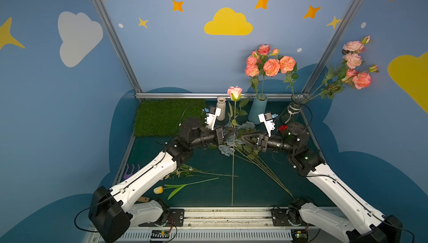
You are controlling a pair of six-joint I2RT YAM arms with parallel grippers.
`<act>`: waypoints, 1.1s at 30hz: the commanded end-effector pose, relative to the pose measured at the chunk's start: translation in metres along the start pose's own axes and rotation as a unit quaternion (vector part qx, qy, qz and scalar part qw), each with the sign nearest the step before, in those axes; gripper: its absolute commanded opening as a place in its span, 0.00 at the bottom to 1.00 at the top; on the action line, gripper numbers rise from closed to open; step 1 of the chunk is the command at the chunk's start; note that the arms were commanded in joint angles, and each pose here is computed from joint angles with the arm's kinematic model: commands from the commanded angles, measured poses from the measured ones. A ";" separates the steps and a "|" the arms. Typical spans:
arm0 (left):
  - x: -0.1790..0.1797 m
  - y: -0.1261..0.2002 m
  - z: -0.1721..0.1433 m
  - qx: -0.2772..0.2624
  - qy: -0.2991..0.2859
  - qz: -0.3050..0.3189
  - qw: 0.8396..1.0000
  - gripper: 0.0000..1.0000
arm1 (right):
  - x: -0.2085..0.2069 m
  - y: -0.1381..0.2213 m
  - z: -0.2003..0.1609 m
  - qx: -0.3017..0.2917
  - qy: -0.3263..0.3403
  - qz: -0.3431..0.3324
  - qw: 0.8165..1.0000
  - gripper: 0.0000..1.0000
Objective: Place the pink flowers into the vase
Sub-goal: Pick up the flower at the center of the board.
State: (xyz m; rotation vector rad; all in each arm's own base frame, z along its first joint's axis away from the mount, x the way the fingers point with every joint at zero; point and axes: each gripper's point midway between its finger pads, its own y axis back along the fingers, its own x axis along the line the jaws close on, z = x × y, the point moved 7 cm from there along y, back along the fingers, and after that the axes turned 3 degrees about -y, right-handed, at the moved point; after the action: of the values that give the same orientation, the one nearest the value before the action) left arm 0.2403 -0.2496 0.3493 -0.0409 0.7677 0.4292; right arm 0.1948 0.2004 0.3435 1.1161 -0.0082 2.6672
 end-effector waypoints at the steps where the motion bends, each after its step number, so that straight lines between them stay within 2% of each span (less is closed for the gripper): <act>1: -0.015 0.003 0.008 -0.014 -0.009 -0.033 0.999 0.02 | -0.001 -0.006 -0.002 0.012 -0.010 0.012 1.000 0.31; 10: -0.020 0.000 0.008 -0.008 0.000 -0.058 0.998 0.02 | -0.004 -0.016 -0.003 0.026 -0.018 0.021 0.999 0.31; 27: -0.015 0.006 0.005 -0.001 -0.008 -0.031 0.999 0.02 | 0.009 0.000 -0.005 0.003 0.035 0.012 0.999 0.30; 33: -0.012 0.001 0.005 -0.003 -0.010 -0.035 0.999 0.02 | 0.010 -0.005 -0.003 0.012 0.027 0.025 0.999 0.30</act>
State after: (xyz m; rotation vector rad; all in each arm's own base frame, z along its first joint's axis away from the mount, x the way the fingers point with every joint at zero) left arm 0.2356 -0.2531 0.3531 -0.0479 0.7832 0.3754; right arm 0.1866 0.2040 0.3480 1.0678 -0.0040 2.7271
